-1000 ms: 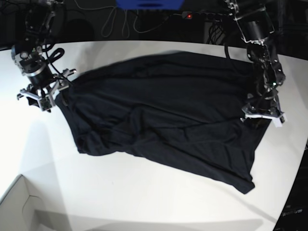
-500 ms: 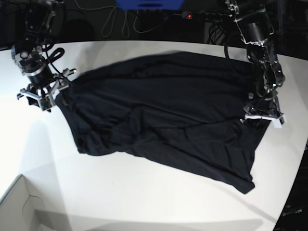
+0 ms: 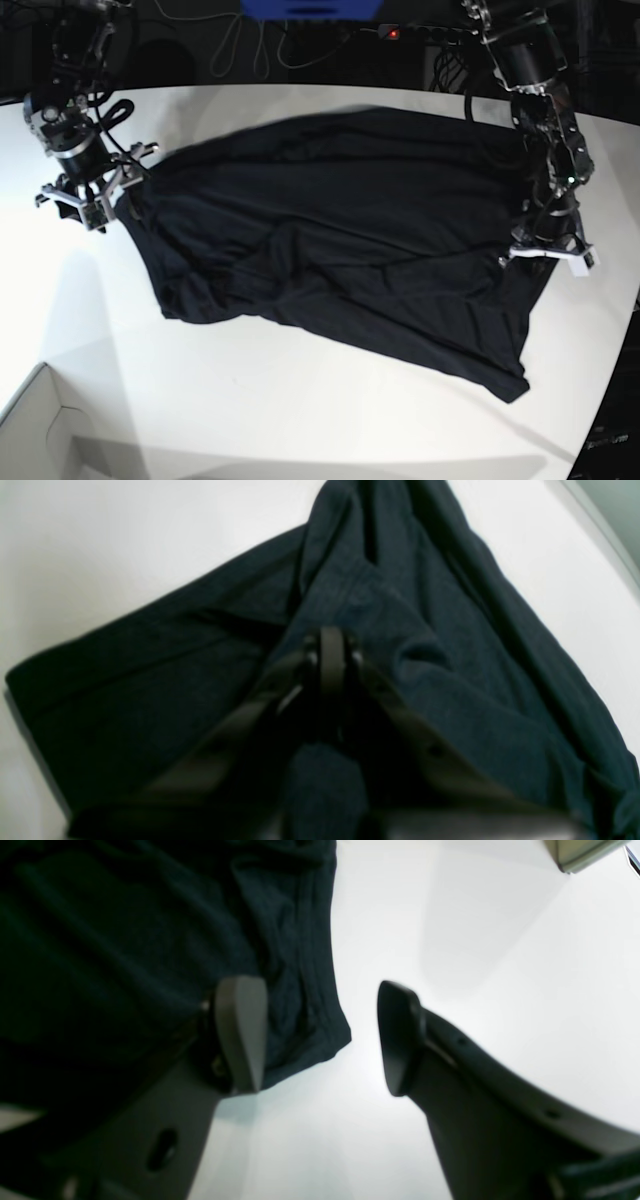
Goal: Layout the t-shirt on the table in an organized manner, then fold the t-shirt properly
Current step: 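Hold the shirt edge with both grippers, keeping it stretched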
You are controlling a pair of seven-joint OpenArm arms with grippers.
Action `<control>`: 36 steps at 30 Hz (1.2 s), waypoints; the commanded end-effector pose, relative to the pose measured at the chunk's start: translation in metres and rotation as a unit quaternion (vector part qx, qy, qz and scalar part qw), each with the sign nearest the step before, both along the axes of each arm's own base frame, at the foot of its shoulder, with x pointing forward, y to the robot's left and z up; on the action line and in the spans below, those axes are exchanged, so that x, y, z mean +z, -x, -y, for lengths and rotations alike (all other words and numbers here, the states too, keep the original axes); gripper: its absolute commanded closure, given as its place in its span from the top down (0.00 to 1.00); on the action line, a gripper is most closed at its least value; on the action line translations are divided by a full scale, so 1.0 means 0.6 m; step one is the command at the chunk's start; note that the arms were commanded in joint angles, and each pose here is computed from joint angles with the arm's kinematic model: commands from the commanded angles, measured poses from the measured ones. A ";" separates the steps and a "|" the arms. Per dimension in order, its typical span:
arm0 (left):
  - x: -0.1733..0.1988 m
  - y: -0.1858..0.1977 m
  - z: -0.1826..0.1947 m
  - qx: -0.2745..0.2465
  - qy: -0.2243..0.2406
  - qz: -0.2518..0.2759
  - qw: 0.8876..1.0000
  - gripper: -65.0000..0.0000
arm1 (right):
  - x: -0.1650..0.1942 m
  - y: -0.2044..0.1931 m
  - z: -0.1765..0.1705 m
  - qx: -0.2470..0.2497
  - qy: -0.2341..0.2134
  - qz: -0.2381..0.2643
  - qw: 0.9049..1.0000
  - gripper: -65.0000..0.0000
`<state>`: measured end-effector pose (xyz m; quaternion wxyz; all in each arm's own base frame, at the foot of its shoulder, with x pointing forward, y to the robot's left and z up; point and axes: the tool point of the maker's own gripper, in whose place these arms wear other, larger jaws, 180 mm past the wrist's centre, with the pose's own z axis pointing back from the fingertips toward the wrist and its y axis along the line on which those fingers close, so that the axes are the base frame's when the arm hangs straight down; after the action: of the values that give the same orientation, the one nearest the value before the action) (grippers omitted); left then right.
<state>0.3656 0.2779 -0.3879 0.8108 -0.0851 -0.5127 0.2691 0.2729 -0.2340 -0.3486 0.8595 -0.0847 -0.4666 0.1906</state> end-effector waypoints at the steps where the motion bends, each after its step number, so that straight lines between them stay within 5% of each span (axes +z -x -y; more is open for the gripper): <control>1: 0.034 -0.018 -0.011 0.002 -0.012 0.032 0.999 0.00 | 0.022 -0.010 0.002 0.002 0.000 0.025 1.000 0.54; 7: 0.032 -0.016 -0.017 0.006 -0.014 0.028 0.999 0.03 | 0.022 -0.010 0.002 0.002 0.000 0.025 1.000 0.54; 16: 0.019 0.009 -0.048 0.034 -0.011 0.019 0.999 0.45 | 0.021 -0.009 0.002 0.002 0.000 0.023 1.000 0.54; 36: -0.014 0.009 -0.039 0.034 0.010 -0.001 0.999 0.42 | 0.020 -0.009 0.001 0.002 -0.001 0.023 1.000 0.54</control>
<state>0.3494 0.2939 -0.4149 0.8140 -0.0771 -0.4858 0.3089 0.2727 -0.2341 -0.3490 0.8601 -0.0849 -0.4655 0.1904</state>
